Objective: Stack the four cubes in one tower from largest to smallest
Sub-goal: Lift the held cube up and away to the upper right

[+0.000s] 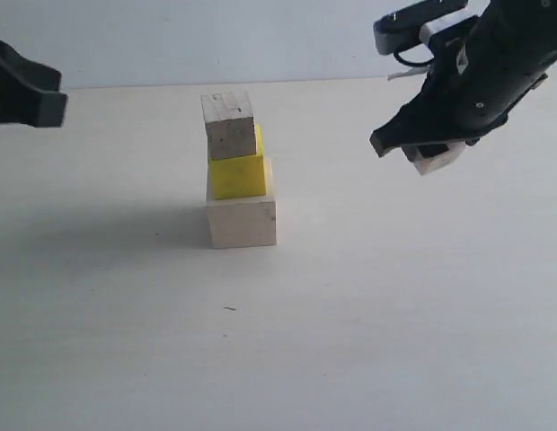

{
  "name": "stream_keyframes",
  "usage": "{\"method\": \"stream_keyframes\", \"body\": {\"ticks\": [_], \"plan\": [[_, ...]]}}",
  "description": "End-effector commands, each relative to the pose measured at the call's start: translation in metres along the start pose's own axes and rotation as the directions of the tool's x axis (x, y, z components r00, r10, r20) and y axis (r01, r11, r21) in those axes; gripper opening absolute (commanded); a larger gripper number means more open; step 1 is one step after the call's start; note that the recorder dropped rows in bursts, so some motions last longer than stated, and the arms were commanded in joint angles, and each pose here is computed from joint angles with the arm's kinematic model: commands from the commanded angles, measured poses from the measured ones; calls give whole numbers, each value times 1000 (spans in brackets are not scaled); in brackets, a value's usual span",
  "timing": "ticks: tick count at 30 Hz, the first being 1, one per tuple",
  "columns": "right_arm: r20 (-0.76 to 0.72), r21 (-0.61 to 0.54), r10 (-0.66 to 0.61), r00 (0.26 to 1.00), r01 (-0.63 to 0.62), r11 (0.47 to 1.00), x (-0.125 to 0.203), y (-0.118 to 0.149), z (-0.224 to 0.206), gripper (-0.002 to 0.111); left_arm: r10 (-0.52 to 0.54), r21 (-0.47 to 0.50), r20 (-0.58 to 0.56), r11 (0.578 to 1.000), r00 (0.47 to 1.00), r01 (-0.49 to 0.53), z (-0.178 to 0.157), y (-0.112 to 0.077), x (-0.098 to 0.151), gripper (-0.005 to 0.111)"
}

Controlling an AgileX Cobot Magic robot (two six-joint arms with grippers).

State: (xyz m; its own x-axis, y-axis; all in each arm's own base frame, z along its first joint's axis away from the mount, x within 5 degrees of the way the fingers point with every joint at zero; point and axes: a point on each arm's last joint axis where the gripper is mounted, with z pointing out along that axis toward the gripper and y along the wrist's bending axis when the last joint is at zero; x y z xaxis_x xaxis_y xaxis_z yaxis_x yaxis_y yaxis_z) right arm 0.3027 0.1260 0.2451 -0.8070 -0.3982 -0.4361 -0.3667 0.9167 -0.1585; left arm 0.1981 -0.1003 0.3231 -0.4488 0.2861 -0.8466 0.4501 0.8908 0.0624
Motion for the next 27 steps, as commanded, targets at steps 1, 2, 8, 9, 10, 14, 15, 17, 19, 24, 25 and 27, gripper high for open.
{"method": "stream_keyframes", "body": {"ticks": [1, 2, 8, 9, 10, 14, 15, 17, 19, 24, 25, 27], "plan": [[231, -19, 17, 973, -13, 1000, -15, -4, -35, 0, 18, -90, 183, 996, 983, -1, -57, 11, -10, 0], [262, -22, 20, 965, -15, 1000, -17, -5, -41, 0, 22, -128, 219, 992, 975, 7, -69, 15, -10, 0], [377, -26, 36, 926, -28, 999, -15, -11, -78, 0, 17, -280, 282, 958, 959, 65, -113, 32, -1, 0], [398, -31, 39, 917, -29, 999, -12, -11, -83, 0, 17, -280, 289, 958, 957, 67, -115, 32, 0, 0], [416, -33, 39, 909, -28, 999, -9, -11, -86, 0, 17, -280, 294, 957, 956, 69, -117, 32, 2, 0], [502, -69, 58, 863, -28, 997, 12, -9, -95, 0, 7, -260, 295, 963, 955, 74, -112, 29, 18, 0], [523, -80, 67, 850, -29, 996, 18, -8, -97, 0, -5, -247, 306, 965, 952, 84, -110, 28, 22, 0], [548, -94, 77, 833, -30, 995, 27, -8, -99, 0, -30, -212, 334, 971, 942, 106, -107, 25, 30, 0], [566, -99, 79, 820, -28, 995, 34, -7, -102, 0, -43, -186, 351, 976, 935, 115, -105, 23, 37, 0], [599, -64, 12, 801, 33, 997, 39, -7, -103, 0, -65, -137, 417, 982, 907, 133, -112, 19, 43, 0], [610, -54, -7, 793, 50, 997, 38, -6, -103, 0, -62, -137, 426, 982, 902, 132, -115, 19, 43, 0], [646, -38, -32, 763, 75, 996, 35, -6, -105, 0, -64, -140, 432, 981, 899, 137, -118, 19, 44, 0]]}}
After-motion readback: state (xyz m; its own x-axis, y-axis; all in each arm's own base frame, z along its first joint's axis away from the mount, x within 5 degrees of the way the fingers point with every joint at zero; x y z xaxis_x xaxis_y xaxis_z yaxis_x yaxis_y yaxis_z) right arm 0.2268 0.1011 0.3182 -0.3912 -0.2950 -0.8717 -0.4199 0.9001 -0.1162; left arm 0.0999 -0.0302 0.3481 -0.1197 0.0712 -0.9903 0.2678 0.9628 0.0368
